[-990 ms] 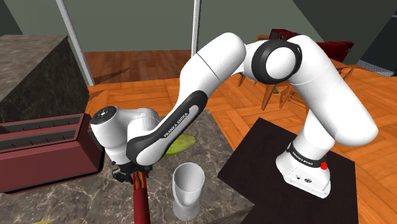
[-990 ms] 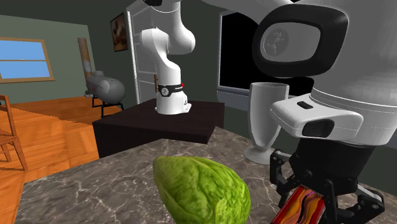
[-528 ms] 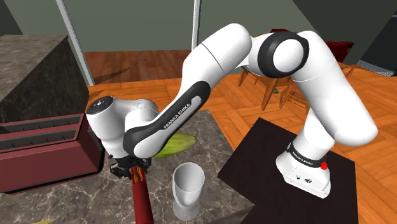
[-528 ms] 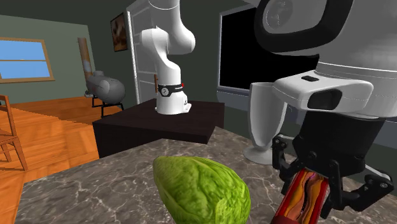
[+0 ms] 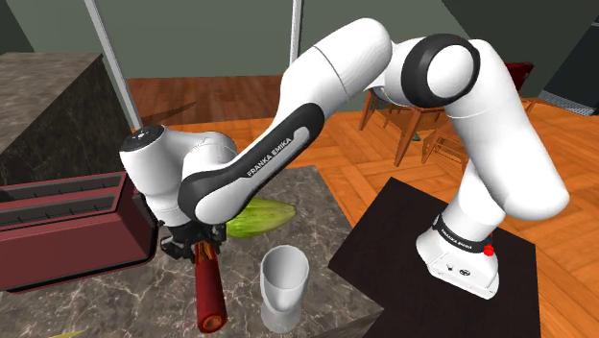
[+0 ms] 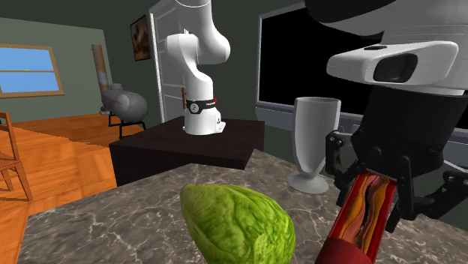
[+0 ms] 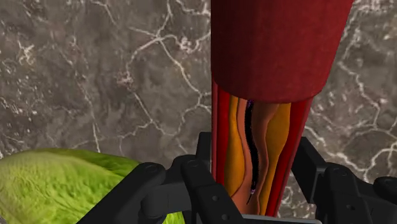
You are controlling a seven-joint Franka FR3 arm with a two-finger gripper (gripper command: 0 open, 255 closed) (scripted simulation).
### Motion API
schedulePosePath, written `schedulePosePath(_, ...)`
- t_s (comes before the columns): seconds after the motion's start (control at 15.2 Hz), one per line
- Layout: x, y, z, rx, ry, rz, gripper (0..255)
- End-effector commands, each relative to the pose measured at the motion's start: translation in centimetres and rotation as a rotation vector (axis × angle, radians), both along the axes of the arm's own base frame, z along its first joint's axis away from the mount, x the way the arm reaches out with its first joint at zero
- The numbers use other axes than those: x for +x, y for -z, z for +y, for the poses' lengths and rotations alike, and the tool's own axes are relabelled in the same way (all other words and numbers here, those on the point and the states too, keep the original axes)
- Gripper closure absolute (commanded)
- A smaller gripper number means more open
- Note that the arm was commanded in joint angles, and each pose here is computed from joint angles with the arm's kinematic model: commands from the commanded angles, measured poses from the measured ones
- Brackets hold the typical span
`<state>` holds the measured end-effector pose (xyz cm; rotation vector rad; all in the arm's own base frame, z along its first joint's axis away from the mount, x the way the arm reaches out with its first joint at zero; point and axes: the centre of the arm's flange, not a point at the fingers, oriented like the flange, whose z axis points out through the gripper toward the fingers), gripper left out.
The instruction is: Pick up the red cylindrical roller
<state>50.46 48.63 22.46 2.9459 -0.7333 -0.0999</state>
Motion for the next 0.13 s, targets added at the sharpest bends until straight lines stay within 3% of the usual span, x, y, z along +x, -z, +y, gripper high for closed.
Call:
schedulePosePath(0.0,-0.06,-0.62,-0.09,0.0,0.0,-0.001,255)
schedulePosePath(0.07,-0.05,-0.63,-0.09,0.0,0.0,-0.001,255)
